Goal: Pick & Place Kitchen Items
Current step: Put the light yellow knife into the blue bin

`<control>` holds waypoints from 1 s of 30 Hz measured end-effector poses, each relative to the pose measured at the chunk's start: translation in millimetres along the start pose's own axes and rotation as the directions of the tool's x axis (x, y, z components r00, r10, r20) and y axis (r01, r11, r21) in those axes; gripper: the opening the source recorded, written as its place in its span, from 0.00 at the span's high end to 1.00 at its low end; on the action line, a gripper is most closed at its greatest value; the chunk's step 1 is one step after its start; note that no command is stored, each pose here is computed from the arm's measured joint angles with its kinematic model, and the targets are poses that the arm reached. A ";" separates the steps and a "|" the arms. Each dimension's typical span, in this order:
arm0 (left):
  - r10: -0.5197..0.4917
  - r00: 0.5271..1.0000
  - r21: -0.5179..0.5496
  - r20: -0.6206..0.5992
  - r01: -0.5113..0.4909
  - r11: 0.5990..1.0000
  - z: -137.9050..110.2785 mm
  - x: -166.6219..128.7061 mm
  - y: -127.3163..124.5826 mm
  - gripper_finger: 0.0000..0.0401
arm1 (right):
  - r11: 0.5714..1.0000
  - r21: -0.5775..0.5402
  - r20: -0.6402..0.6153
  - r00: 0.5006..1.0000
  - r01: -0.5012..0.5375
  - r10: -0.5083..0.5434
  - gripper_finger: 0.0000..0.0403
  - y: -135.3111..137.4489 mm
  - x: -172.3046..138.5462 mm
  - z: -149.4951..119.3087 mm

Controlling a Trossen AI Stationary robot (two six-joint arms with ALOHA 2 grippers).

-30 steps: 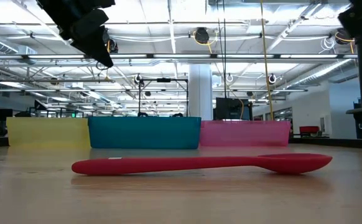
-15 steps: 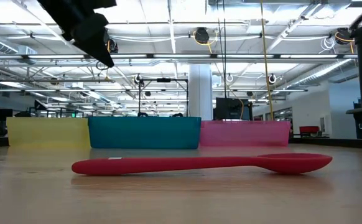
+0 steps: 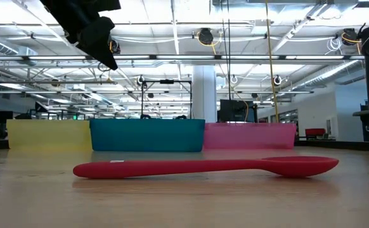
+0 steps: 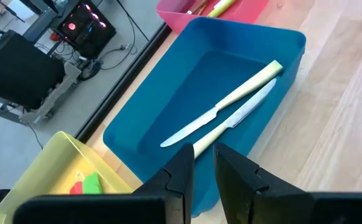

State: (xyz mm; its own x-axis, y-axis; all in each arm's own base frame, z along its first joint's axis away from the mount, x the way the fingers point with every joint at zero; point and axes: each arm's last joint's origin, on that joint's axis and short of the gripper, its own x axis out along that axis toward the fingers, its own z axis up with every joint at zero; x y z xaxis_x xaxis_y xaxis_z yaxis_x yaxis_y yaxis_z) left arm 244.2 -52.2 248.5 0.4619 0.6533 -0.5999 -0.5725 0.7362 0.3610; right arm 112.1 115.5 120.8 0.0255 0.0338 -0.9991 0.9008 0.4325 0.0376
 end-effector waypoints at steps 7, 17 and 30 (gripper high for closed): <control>-0.002 1.000 -0.039 0.001 0.002 0.999 0.1 -0.1 -0.3 0.83 | 0.971 -0.233 -0.024 0.998 -0.055 0.051 0.90 1.7 -4.6 -0.5; -0.004 1.000 -0.119 0.000 0.004 0.993 0.1 -0.1 -0.3 0.83 | 0.812 -0.542 0.159 0.922 -0.217 0.353 0.93 28.1 -40.3 15.1; -0.079 0.995 -0.217 0.068 0.092 0.972 4.1 -8.5 -11.7 0.83 | 0.395 -0.892 0.451 0.447 0.217 0.773 0.90 87.5 -87.0 68.8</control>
State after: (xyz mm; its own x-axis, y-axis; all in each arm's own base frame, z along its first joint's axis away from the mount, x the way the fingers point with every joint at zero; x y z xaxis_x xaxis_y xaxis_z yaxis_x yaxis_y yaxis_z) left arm 249.8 -65.6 252.3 0.5503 0.6037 -0.5768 -0.6608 0.7372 0.1411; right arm 218.4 88.5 209.7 0.9029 -0.0572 -0.4259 -0.0250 0.9824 -0.1851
